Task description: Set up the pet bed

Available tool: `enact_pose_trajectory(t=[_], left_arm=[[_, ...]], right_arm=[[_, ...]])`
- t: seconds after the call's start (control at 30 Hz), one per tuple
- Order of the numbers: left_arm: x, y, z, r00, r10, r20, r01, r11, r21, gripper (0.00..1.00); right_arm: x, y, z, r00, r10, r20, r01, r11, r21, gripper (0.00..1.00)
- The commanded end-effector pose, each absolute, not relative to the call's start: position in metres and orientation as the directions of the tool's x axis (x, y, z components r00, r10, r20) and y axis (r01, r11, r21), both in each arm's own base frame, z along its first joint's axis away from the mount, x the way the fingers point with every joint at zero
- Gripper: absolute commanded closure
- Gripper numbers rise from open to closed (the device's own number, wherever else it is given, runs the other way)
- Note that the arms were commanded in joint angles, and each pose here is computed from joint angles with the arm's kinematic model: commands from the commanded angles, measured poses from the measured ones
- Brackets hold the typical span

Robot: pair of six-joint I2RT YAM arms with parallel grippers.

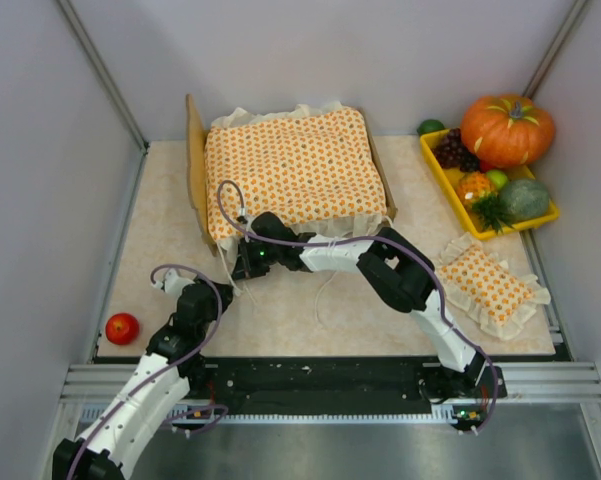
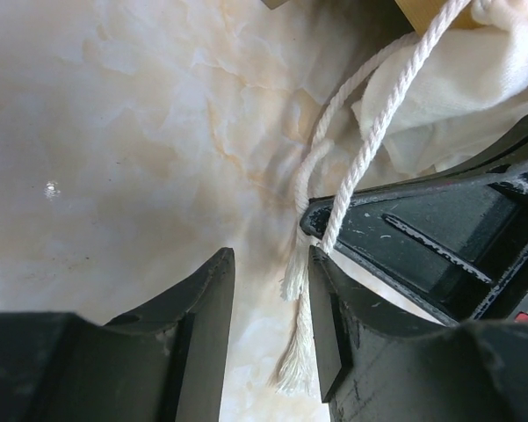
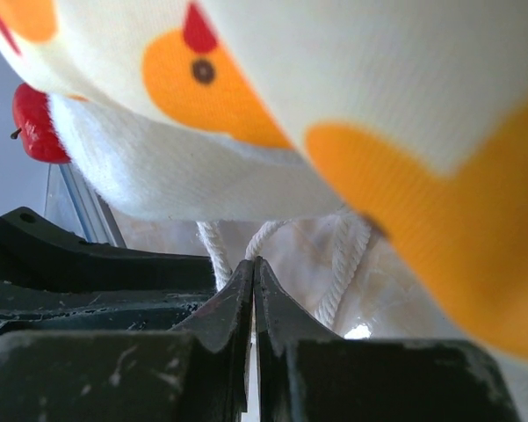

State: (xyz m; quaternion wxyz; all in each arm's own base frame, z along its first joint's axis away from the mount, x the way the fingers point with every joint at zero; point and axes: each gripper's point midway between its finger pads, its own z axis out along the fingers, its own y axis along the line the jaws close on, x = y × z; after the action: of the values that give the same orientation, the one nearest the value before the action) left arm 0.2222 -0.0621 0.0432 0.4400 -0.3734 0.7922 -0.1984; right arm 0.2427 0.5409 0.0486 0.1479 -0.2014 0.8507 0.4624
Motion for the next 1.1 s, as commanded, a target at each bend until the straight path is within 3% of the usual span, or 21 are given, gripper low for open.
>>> enact_pose_trajectory(t=[0.0, 0.3, 0.5, 0.77, 1.07], left_arm=[[0.229, -0.068, 0.052, -0.323, -0.764, -0.559, -0.355, 0.645, -0.677, 0.56], [0.231, -0.083, 0.053, -0.35, -0.759, -0.549, -0.268, 0.643, -0.717, 0.65], [0.234, -0.087, 0.053, -0.357, -0.755, -0.55, -0.246, 0.644, -0.724, 0.59], [0.238, -0.088, 0.054, -0.35, -0.753, -0.557, -0.237, 0.647, -0.725, 0.63], [0.239, -0.085, 0.05, -0.348, -0.749, -0.564, -0.255, 0.654, -0.712, 0.82]], right_arm=[[0.208, 0.512, 0.0, -0.933, -0.279, -0.227, -0.355, 0.616, 0.703, 1.0], [0.209, 0.521, 0.013, -0.935, -0.274, -0.227, -0.349, 0.587, 0.73, 1.0], [0.207, 0.522, 0.017, -0.934, -0.28, -0.221, -0.348, 0.577, 0.739, 1.0], [0.203, 0.522, 0.021, -0.932, -0.291, -0.217, -0.35, 0.563, 0.749, 1.0], [0.202, 0.522, 0.024, -0.93, -0.298, -0.218, -0.354, 0.553, 0.754, 1.0]])
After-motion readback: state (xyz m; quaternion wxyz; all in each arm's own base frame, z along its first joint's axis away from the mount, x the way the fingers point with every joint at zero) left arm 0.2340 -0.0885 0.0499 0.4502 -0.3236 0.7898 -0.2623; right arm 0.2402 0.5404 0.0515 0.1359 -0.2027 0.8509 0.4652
